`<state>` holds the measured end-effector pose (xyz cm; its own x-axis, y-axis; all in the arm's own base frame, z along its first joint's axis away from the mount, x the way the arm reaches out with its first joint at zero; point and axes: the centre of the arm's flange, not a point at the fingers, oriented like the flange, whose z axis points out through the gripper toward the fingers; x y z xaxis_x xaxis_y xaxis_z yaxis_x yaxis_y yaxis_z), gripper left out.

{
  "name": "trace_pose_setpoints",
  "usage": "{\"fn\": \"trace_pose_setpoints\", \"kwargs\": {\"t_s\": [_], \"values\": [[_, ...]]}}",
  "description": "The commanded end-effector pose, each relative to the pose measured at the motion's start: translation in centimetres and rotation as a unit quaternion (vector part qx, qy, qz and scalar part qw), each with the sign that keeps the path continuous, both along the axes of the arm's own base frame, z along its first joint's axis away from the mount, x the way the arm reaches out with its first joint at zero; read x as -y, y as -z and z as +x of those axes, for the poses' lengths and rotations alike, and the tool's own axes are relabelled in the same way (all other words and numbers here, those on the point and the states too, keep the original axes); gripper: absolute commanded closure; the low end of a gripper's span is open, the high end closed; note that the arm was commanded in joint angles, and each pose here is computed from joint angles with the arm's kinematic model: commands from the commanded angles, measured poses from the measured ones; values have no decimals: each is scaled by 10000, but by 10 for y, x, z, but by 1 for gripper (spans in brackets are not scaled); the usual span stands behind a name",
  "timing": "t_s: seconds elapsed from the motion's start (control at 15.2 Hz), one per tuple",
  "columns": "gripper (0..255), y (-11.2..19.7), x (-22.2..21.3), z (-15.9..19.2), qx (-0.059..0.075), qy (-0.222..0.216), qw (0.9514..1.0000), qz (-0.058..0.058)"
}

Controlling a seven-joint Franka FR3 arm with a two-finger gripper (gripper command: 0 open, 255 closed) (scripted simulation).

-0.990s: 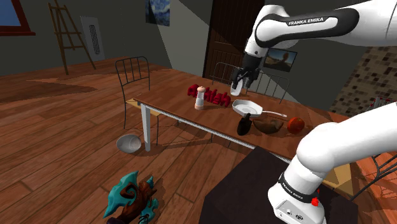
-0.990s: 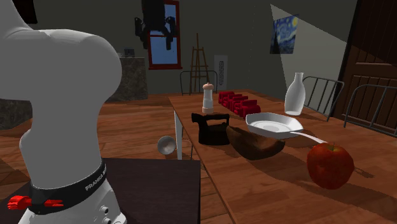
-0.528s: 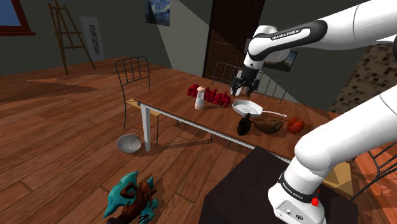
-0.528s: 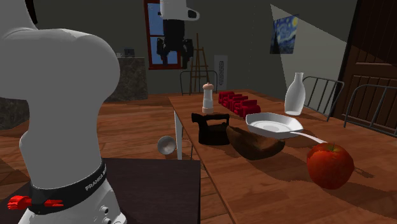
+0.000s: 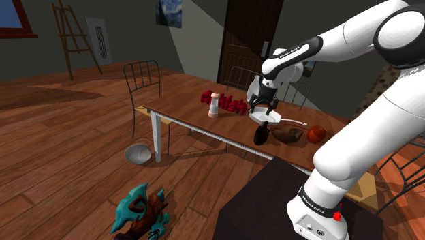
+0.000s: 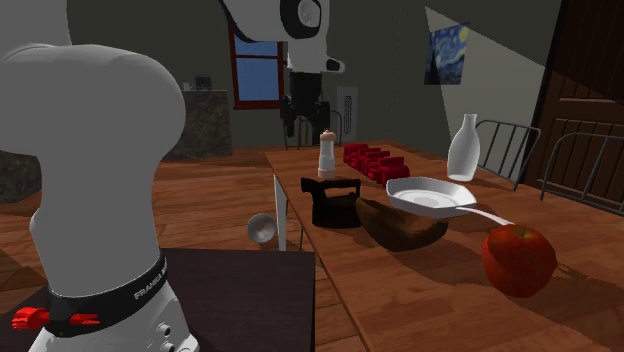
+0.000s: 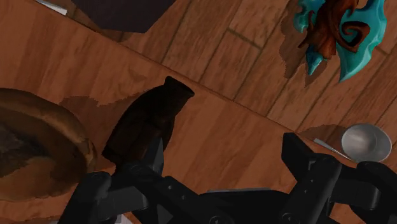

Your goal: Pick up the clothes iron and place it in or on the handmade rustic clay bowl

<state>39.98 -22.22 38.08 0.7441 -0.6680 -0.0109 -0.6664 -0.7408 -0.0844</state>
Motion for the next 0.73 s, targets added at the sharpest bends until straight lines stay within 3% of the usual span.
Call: {"fn": "trace_pose_setpoints", "kwargs": {"t_s": [0.0, 0.4, 0.66], "values": [[0, 20, 16, -3, -51, 315, 9995, 63], [0, 85, 65, -16, -211, 1229, 9919, 259], [0, 105, 66, -17, -221, 1288, 9911, 272]]}}
